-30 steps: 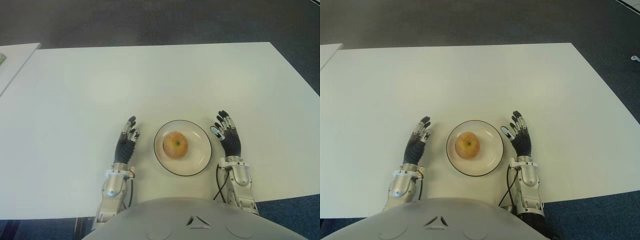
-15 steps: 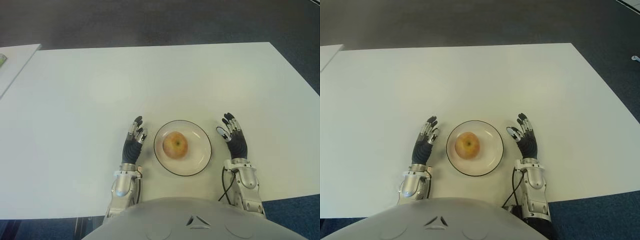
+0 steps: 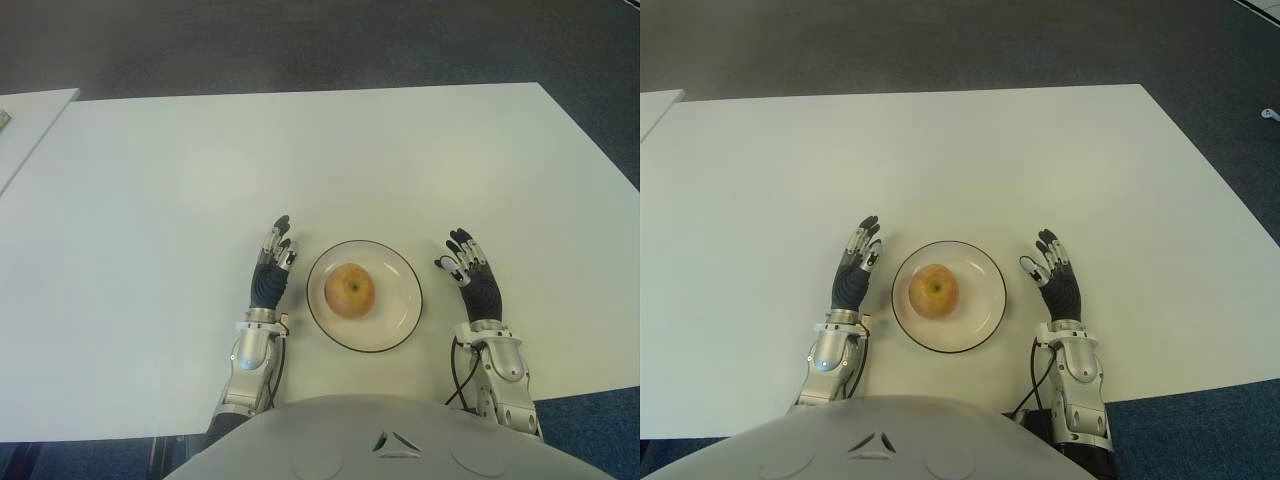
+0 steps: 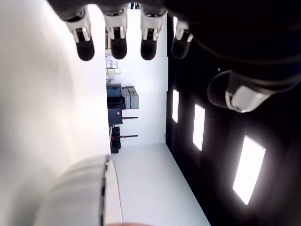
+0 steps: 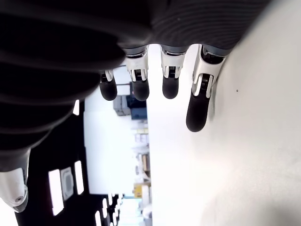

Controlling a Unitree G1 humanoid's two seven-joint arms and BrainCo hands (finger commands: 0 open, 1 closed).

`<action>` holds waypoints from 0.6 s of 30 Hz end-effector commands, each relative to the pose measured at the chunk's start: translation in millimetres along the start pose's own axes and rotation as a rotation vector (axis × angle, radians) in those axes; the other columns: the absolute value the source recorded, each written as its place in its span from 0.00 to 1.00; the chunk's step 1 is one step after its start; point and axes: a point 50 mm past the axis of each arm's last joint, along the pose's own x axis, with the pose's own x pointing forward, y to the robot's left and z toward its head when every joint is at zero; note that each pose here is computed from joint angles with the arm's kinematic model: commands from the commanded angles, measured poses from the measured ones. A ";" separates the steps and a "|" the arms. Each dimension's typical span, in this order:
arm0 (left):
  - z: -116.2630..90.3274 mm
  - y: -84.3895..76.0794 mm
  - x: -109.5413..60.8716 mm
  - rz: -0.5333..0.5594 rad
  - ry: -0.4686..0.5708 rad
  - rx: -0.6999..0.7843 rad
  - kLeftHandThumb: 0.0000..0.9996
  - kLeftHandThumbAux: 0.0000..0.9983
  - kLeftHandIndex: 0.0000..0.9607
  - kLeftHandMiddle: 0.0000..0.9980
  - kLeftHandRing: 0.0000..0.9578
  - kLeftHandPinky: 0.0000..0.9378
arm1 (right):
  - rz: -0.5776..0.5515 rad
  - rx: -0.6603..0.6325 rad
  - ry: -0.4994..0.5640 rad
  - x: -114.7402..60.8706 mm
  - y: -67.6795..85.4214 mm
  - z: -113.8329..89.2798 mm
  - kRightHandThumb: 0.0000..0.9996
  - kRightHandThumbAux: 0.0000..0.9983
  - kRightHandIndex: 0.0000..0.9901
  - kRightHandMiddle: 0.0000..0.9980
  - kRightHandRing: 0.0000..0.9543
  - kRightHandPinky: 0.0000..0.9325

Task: Put the apples into the plate.

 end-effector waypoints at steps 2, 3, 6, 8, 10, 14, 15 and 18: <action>-19.1 -7.5 -16.4 -0.005 0.110 -0.034 0.00 0.36 0.06 0.05 0.03 0.03 | -0.009 0.011 0.106 -7.7 -3.1 -14.2 0.10 0.56 0.00 0.07 0.04 0.03; -19.1 -7.7 -16.7 -0.008 0.115 -0.038 0.00 0.36 0.06 0.05 0.03 0.03 | -0.007 0.014 0.101 -7.9 -2.7 -13.4 0.10 0.56 0.00 0.07 0.04 0.03; -19.0 -8.0 -17.3 -0.014 0.124 -0.047 0.00 0.36 0.06 0.05 0.02 0.02 | 0.000 0.017 0.095 -8.2 -2.0 -12.1 0.10 0.56 0.00 0.05 0.03 0.03; -18.6 -7.7 -17.3 -0.015 0.127 -0.052 0.00 0.36 0.06 0.04 0.02 0.02 | 0.003 0.019 0.093 -8.1 -1.5 -11.5 0.09 0.56 0.00 0.05 0.03 0.03; -18.8 -7.4 -17.4 -0.013 0.136 -0.059 0.00 0.35 0.05 0.04 0.02 0.02 | 0.007 0.021 0.092 -8.3 -0.8 -10.7 0.09 0.56 0.00 0.05 0.03 0.03; -18.7 -6.2 -17.7 -0.020 0.154 -0.064 0.00 0.37 0.05 0.04 0.01 0.02 | 0.010 0.020 0.100 -8.8 0.8 -10.4 0.09 0.56 0.00 0.04 0.02 0.02; -18.2 -6.0 -18.1 -0.024 0.159 -0.065 0.00 0.37 0.06 0.04 0.02 0.02 | 0.010 0.019 0.103 -9.1 1.3 -10.5 0.09 0.56 0.00 0.04 0.02 0.01; -16.4 -5.9 -19.1 -0.033 0.169 -0.068 0.00 0.39 0.06 0.04 0.02 0.01 | 0.005 0.014 0.112 -9.8 2.5 -10.8 0.09 0.56 0.00 0.04 0.02 0.01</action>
